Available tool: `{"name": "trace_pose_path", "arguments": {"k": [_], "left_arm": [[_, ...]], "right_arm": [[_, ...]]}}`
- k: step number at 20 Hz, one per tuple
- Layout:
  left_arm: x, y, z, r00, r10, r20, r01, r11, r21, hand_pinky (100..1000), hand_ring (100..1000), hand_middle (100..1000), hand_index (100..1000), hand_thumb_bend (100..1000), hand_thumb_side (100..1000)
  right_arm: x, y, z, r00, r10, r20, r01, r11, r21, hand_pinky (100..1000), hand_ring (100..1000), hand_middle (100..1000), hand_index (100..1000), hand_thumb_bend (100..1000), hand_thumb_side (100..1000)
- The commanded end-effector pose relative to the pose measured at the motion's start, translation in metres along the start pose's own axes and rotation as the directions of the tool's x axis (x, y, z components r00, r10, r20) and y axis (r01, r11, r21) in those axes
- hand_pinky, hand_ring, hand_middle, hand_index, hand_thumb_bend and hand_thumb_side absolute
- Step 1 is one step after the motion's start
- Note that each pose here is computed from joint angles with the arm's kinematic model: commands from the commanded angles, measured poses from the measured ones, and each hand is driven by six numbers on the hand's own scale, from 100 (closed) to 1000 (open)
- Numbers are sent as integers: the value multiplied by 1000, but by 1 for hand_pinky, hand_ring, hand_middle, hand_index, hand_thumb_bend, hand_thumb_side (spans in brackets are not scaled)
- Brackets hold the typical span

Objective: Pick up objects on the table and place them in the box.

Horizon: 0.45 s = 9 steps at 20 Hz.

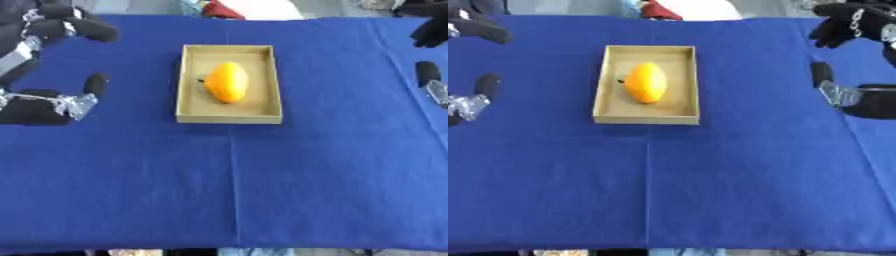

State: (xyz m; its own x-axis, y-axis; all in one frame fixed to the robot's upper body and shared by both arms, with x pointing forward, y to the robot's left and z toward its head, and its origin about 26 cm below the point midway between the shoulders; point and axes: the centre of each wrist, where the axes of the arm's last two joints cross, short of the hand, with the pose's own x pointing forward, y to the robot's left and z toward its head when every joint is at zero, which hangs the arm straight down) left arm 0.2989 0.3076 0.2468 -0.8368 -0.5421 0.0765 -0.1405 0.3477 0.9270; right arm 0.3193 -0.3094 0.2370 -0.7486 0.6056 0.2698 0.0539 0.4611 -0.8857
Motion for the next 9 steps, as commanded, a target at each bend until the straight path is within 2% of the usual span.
{"name": "trace_pose_path", "arguments": {"k": [1, 9], "left_arm": [[3, 9, 0, 1000, -24, 12, 24, 1000, -1, 713, 718, 711, 863, 100, 208], [4, 6, 3, 1000, -20, 20, 21, 999, -31, 717, 717, 712, 865, 100, 229]], "right_arm": [[1, -9, 0, 999, 32, 4, -32, 999, -5, 677, 692, 691, 941, 100, 245], [0, -9, 1, 1000, 30, 1, -30, 1000, -7, 677, 692, 691, 941, 100, 246]]}}
